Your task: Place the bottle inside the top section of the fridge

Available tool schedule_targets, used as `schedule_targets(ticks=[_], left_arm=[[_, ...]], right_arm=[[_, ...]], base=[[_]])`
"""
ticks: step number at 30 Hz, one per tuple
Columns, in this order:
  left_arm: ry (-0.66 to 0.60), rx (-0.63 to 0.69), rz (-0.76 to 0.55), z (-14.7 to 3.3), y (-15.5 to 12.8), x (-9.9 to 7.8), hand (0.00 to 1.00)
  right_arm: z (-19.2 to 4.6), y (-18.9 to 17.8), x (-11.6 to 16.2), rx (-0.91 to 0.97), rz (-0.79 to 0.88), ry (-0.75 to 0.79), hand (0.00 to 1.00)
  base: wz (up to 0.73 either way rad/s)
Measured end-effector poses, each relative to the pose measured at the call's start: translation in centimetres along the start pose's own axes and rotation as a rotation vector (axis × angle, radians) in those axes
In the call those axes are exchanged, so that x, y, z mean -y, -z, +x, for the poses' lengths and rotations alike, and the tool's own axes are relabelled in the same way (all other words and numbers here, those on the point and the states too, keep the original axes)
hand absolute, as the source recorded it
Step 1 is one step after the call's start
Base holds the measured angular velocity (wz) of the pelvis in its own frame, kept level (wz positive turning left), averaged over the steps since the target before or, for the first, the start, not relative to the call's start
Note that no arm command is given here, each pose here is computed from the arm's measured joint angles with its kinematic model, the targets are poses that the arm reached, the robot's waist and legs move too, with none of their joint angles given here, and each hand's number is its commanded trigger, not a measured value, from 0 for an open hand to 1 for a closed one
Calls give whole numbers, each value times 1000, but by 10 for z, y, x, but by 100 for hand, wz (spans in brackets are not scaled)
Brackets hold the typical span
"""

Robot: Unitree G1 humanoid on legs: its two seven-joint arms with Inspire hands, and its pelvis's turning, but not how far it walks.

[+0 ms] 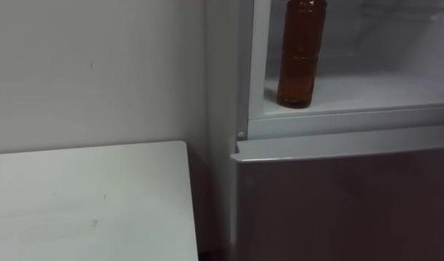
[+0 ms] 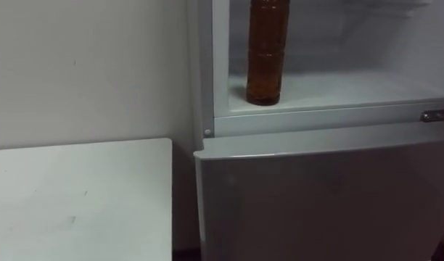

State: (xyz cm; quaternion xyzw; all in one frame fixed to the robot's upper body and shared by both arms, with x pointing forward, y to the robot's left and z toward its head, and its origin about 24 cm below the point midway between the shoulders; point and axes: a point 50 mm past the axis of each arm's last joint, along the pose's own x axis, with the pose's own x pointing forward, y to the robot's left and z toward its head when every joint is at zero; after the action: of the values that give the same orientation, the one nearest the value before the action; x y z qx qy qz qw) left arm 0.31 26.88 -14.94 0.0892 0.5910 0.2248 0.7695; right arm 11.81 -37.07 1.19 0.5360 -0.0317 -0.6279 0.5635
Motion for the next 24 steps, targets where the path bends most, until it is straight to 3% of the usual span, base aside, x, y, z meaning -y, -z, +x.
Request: schedule_targets(ticks=[14, 24], left_arm=[[-18, 5, 8, 0, 3, 0, 0], [-7, -47, 29, -1, 19, 3, 0]], right_arm=[[-39, -20, -50, 127, 60, -199, 0], [-75, -34, -74, 342, 0, -388, 0]], base=[[0], [0]])
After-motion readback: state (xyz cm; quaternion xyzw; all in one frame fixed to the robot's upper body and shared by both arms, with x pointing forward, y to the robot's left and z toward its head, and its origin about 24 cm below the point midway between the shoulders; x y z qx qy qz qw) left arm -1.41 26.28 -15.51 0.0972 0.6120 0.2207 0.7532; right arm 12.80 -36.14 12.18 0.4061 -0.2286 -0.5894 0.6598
